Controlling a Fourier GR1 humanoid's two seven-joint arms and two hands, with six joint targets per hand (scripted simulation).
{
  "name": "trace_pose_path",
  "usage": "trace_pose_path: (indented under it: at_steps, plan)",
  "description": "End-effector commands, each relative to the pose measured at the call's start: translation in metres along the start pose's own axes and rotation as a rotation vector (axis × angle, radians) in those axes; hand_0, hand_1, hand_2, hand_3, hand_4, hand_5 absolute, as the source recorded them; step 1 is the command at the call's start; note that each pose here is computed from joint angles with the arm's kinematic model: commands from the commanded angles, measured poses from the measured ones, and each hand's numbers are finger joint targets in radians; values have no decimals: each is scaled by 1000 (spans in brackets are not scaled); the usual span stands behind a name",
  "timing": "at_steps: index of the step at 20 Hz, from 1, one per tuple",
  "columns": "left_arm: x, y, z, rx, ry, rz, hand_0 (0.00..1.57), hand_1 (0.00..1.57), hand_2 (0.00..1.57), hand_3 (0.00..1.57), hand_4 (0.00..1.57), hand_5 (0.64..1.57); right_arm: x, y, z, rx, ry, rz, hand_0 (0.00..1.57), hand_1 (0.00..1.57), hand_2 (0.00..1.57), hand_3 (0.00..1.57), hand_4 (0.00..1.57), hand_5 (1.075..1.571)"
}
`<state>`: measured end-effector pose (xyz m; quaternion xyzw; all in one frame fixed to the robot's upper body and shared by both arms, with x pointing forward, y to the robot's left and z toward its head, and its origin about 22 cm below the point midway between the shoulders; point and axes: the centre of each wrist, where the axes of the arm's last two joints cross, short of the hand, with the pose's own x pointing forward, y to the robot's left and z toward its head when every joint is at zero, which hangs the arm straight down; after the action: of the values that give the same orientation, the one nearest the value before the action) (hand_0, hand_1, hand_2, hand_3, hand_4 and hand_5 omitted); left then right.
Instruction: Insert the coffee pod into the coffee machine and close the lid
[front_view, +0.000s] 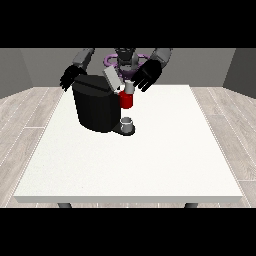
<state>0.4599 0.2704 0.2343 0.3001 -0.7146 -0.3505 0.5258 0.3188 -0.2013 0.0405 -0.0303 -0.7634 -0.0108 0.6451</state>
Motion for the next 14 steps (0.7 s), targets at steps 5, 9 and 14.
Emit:
trace_pose_path:
  at_steps: [5, 9, 14]
  plan:
    - [1, 1, -3, 29, 27, -8, 1316, 1316, 1328, 1225, 510, 1571, 21, 10, -6, 17, -17, -12, 0, 0, 0, 0, 537, 1571]
    - [7, -3, -3, 9, -43, -44, 1251, 1251, 1294, 1208, 506, 1571, -8, -4, 3, -42, -19, -28, 0, 0, 0, 0, 498, 1571]
    - [0, -2, -2, -35, -3, -31, 1185, 1185, 1262, 1197, 492, 1571, -2, -11, 4, -11, 19, -32, 0, 0, 0, 0, 513, 1571]
